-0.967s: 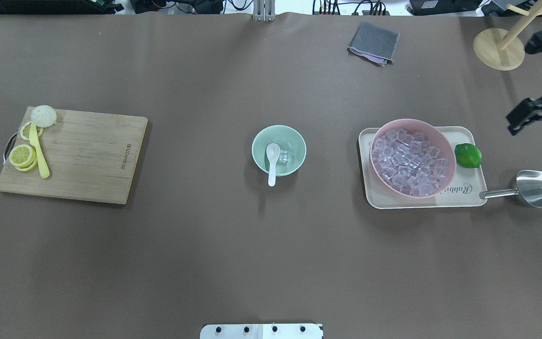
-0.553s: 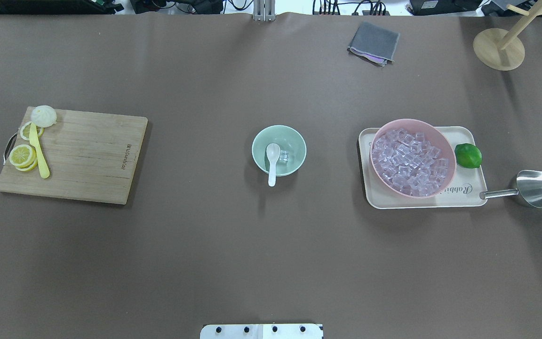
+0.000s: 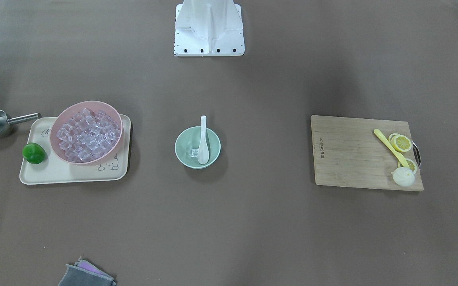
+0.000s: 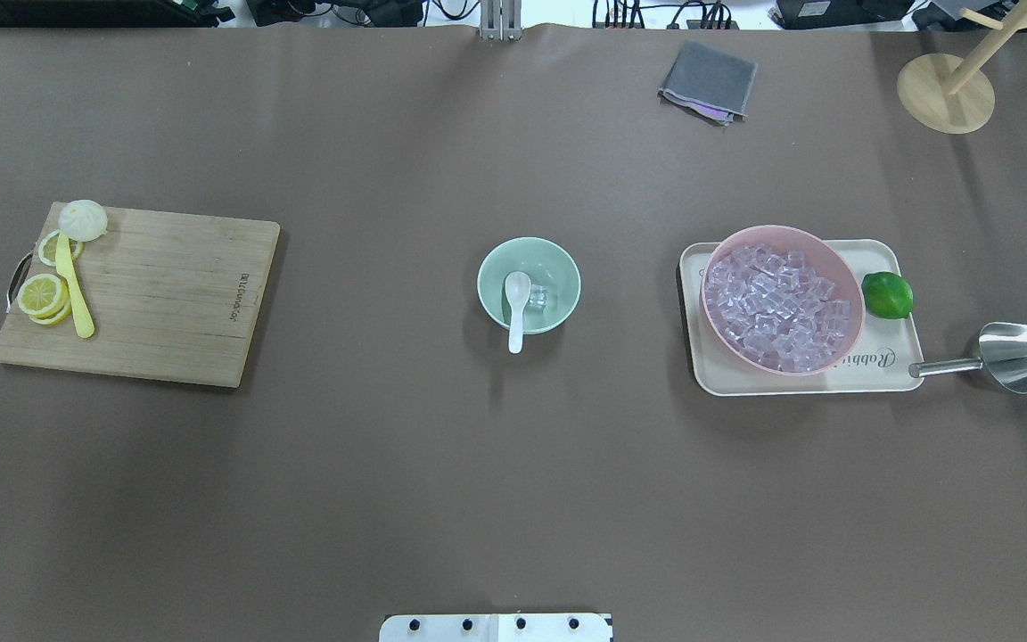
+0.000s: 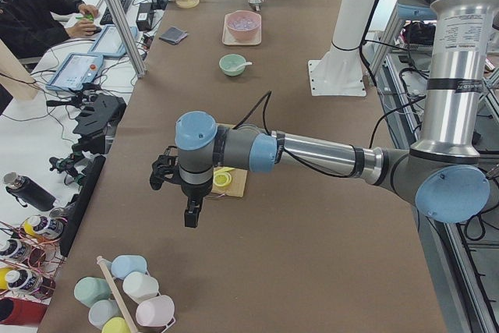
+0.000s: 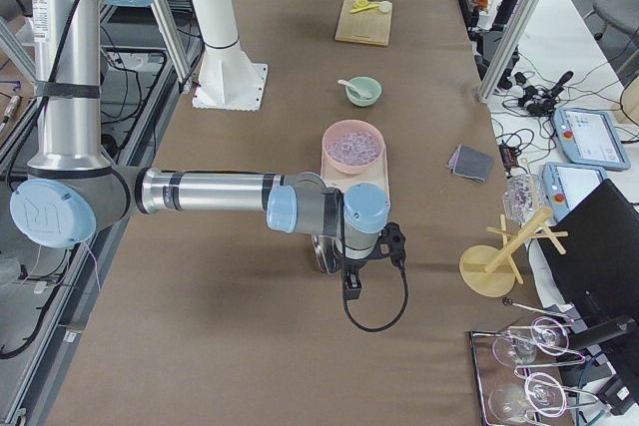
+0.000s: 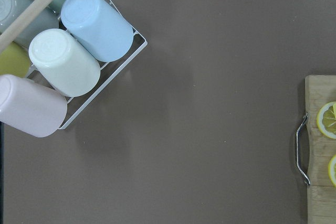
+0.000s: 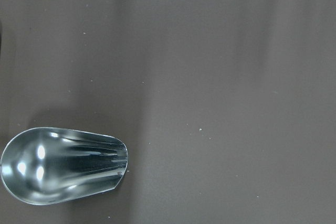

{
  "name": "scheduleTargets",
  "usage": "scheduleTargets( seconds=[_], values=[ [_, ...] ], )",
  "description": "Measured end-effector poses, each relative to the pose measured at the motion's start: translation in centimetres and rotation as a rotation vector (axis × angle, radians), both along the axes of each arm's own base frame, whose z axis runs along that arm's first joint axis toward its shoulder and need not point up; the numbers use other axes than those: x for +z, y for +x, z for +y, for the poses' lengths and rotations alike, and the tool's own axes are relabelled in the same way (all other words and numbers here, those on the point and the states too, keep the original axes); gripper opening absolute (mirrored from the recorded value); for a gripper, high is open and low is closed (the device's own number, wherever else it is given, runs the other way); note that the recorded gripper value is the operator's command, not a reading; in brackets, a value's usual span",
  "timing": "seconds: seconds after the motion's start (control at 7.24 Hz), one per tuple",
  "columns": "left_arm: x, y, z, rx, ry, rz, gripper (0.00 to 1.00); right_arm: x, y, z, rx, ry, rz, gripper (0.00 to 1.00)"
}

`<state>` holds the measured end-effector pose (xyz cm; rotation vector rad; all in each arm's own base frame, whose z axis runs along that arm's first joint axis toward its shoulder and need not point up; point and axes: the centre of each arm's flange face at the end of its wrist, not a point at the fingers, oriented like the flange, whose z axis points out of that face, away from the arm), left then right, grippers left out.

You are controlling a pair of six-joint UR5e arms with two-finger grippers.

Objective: Put spoon and ice into bowl

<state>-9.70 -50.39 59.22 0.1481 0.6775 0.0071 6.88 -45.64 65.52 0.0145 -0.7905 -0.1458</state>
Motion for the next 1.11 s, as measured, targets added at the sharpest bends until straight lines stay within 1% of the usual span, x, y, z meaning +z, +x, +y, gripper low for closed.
scheduleTargets(
  seconds=[0.41, 1.11],
  values=[
    [1.09, 0.06, 0.09, -0.001, -0.022, 0.002, 0.98, -0.43, 0.58, 0.05, 0.033, -0.015, -0.003, 1.00],
    [1.22, 0.12, -0.07, 0.003, -0.004, -0.001, 0.98, -0.65, 0.66, -0.18, 0.052, -0.024, 0.004, 1.00]
  ],
)
